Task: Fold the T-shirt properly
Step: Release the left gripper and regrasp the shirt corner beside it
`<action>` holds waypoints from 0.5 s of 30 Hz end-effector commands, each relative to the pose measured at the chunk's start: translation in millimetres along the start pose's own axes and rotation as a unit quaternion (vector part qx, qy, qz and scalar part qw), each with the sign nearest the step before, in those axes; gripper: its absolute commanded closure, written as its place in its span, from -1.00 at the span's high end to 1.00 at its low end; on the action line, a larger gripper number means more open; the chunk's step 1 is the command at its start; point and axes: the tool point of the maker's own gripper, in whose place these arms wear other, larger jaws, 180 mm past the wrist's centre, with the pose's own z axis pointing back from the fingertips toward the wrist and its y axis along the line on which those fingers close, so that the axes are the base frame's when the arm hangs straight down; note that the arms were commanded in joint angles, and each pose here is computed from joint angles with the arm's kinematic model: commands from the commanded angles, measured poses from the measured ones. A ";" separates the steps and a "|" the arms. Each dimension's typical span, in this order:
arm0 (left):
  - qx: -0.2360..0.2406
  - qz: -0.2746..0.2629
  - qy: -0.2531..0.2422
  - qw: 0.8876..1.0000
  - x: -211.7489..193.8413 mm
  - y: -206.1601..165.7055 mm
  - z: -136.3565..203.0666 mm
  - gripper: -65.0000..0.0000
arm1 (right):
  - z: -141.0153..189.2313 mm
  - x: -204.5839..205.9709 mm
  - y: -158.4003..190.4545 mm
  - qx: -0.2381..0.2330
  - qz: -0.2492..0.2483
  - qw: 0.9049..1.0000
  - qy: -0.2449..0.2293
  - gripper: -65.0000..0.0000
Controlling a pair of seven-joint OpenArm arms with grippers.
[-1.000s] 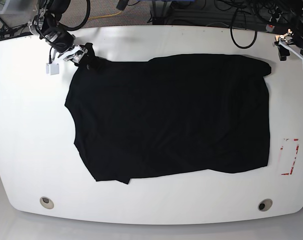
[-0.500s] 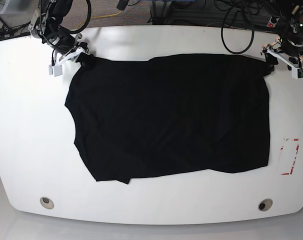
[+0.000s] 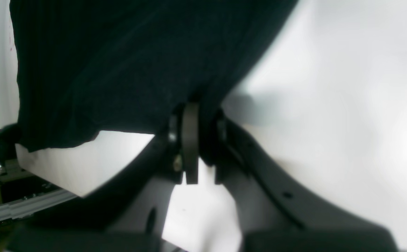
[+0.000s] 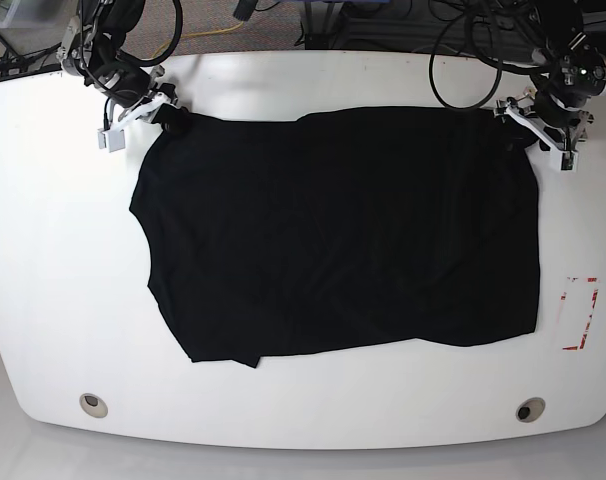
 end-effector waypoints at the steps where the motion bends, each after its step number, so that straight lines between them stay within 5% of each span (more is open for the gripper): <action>1: 0.002 0.000 -0.017 1.000 9.7 6.3 0.4 0.41 | 4.6 10.9 3.0 0.005 0.010 1.000 -0.017 -0.87; 8: 0.035 -0.027 0.021 0.999 -4.6 25.0 4.1 0.36 | 4.9 10.1 2.2 0.004 0.009 1.000 -0.016 -0.87; 11: 0.045 -0.034 0.032 0.998 -8.2 29.4 5.0 -0.10 | 4.9 10.1 2.2 0.004 0.009 1.000 -0.016 -0.87; 15: 0.049 -0.038 0.034 0.997 -8.3 31.5 6.3 -1.00 | 4.5 10.5 2.8 0.005 0.009 1.000 -0.017 -0.89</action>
